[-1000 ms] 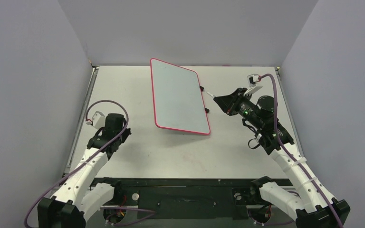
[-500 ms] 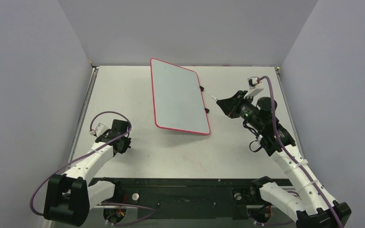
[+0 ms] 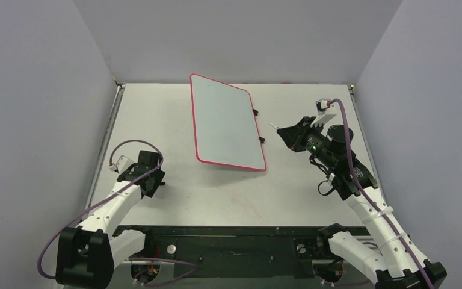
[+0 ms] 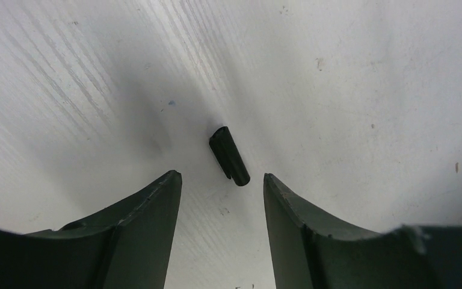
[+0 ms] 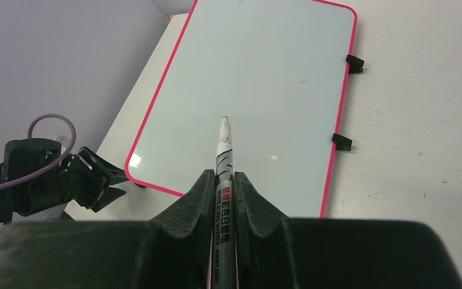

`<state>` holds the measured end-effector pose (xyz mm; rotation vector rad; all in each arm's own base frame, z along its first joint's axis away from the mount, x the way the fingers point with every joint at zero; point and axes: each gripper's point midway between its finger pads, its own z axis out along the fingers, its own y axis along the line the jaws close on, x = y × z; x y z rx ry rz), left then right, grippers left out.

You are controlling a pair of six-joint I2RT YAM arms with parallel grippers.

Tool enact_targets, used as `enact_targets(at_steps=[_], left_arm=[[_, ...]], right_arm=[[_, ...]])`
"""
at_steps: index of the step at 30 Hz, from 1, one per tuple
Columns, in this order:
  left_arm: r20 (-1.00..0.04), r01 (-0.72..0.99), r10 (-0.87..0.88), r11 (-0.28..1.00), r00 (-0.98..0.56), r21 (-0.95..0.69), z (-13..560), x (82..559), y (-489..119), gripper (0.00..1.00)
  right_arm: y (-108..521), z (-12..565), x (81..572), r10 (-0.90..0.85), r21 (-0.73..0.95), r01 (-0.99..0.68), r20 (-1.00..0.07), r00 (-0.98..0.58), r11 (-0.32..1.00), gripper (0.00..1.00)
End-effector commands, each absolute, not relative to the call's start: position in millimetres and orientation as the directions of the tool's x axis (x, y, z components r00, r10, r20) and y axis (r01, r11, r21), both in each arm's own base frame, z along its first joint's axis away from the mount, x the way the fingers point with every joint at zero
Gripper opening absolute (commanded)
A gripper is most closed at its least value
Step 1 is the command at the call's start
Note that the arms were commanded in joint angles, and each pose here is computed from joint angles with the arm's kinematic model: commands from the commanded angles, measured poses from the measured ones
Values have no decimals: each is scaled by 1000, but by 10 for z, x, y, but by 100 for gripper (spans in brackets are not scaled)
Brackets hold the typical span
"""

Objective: Write a sentence on the whiteboard
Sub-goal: Place the pen cap at the center of the board.

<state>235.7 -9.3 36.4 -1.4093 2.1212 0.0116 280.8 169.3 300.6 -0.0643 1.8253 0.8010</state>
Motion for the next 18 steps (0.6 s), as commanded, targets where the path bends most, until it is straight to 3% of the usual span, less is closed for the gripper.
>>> enact_targets(at_steps=[1, 6, 11, 18], left_arm=[[-573, -789, -791, 487, -216, -374, 1011, 2598, 32, 50], [-662, -686, -735, 557, -145, -468, 1923, 2811, 84, 50], [-713, -554, -680, 666, -174, -500, 2544, 3014, -157, 50], [-791, -240, -549, 834, -271, -497, 3238, 3382, -1312, 50]], right_arm=[[1627, 3390, 2786, 345, 459, -435, -883, -317, 774, 0], [1561, 3656, 2755, 367, 450, -434, -892, -265, 781, 0], [1452, 3880, 2762, 395, 449, -400, -894, -213, 799, 0], [1221, 4130, 2775, 444, 461, -309, -887, -128, 832, 0]])
